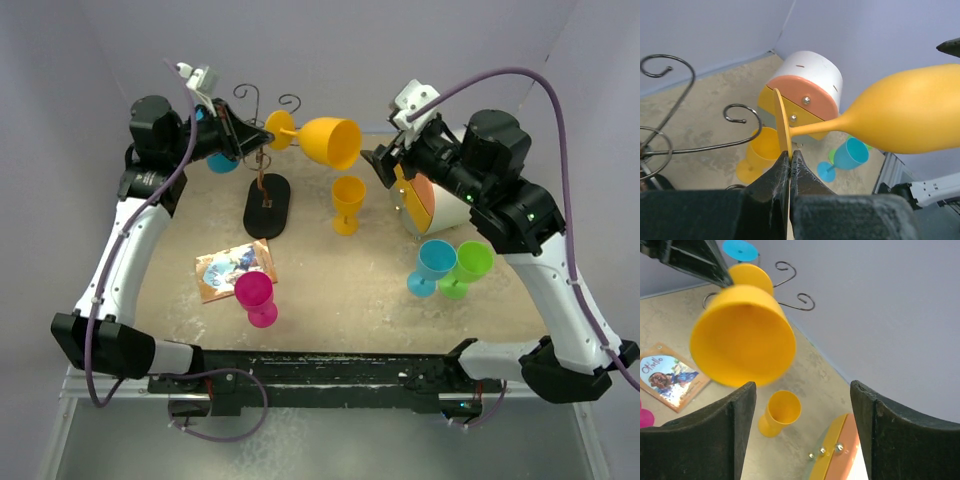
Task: Place the wine glass upside down on the wine glass rack
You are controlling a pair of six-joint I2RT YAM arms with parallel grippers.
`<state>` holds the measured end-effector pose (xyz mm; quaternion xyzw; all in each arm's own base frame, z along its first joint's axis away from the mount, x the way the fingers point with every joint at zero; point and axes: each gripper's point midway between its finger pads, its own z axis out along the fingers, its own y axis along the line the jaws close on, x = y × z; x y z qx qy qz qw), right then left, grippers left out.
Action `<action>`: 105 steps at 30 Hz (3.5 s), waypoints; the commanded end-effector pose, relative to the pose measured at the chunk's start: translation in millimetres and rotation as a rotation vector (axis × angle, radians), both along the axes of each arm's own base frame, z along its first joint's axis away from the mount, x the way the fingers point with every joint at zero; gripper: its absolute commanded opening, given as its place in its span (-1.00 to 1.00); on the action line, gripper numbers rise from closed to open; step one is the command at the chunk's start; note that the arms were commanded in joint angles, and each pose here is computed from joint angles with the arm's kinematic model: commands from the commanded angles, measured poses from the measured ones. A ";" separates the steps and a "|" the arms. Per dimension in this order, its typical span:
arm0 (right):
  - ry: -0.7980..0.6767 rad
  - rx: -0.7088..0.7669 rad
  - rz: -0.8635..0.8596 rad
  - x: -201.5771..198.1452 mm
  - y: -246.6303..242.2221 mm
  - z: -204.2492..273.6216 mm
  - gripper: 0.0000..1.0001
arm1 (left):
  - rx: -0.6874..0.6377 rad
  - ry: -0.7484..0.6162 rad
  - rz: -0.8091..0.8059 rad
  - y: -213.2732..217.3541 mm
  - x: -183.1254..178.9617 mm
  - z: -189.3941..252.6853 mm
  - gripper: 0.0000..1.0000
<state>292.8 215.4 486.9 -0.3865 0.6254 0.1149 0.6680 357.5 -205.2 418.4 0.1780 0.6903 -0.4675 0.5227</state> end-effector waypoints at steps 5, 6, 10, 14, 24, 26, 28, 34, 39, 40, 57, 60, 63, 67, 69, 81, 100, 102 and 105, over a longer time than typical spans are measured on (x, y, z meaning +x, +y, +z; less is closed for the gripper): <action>-0.097 0.118 -0.014 -20.0 -40.5 29.6 0.81 | 0.009 -0.115 0.223 54.5 -4.2 46.3 -1.00; -0.091 0.125 -0.021 -19.6 -42.7 24.0 0.84 | 0.027 -0.143 0.258 60.1 -4.5 50.5 -1.00; -0.048 0.113 -0.041 -13.6 -46.8 -4.0 0.86 | 0.118 -0.243 0.433 91.4 -3.9 65.1 -1.00; -0.009 0.059 -0.010 -13.1 -41.9 -25.3 0.87 | 0.236 -0.332 0.614 127.5 -1.4 80.5 -1.00; 0.137 -0.114 0.061 -6.5 -31.4 -116.9 0.87 | 0.497 -0.554 1.015 205.1 7.2 135.9 -1.00; 0.145 -0.121 0.059 -6.7 -32.3 -130.9 0.87 | 0.545 -0.584 1.093 219.7 9.5 146.2 -1.00; 0.146 -0.135 0.065 -8.0 -33.0 -142.0 0.87 | 0.592 -0.615 1.163 232.3 13.9 154.0 -1.00; 0.143 -0.141 0.101 -18.3 -32.7 -150.7 0.87 | 0.760 -0.679 1.314 260.4 33.3 163.7 -1.00; 0.147 -0.140 0.114 -20.2 -31.4 -155.8 0.87 | 0.905 -0.713 1.372 272.6 59.4 164.4 -1.00; 0.149 -0.140 0.117 -20.4 -31.0 -156.2 0.87 | 0.925 -0.716 1.376 273.8 65.4 164.2 -1.00; 0.143 -0.139 0.131 -24.1 -30.7 -158.7 0.86 | 1.406 -0.935 0.930 231.9 157.3 94.1 -1.00; 0.151 -0.139 0.139 -24.7 -29.4 -161.1 0.86 | 1.467 -1.005 0.827 219.9 162.6 83.5 -1.00; 0.150 -0.139 0.138 -24.6 -29.8 -160.8 0.86 | 1.554 -1.045 0.738 214.4 169.2 71.7 -1.00; 0.151 -0.137 0.138 -24.6 -30.1 -160.9 0.86 | 1.593 -1.091 0.623 202.5 173.8 60.4 -1.00; 0.153 -0.138 0.138 -24.2 -30.3 -161.6 0.86 | 1.582 -1.115 0.573 194.8 172.0 57.6 -1.00; 0.157 -0.147 0.134 -23.2 -32.4 -164.9 0.85 | 1.548 -1.170 0.344 158.0 161.0 43.2 -0.98; 0.153 -0.148 0.124 -22.7 -36.1 -164.9 0.85 | 1.550 -1.193 0.231 115.9 162.3 16.5 -1.00; 0.154 -0.148 0.122 -22.2 -36.2 -165.1 0.85 | 1.549 -1.190 0.223 114.3 161.5 13.5 -1.00; 0.155 -0.148 0.122 -21.5 -36.0 -165.5 0.85 | 1.548 -1.185 0.212 112.1 159.2 10.3 -1.00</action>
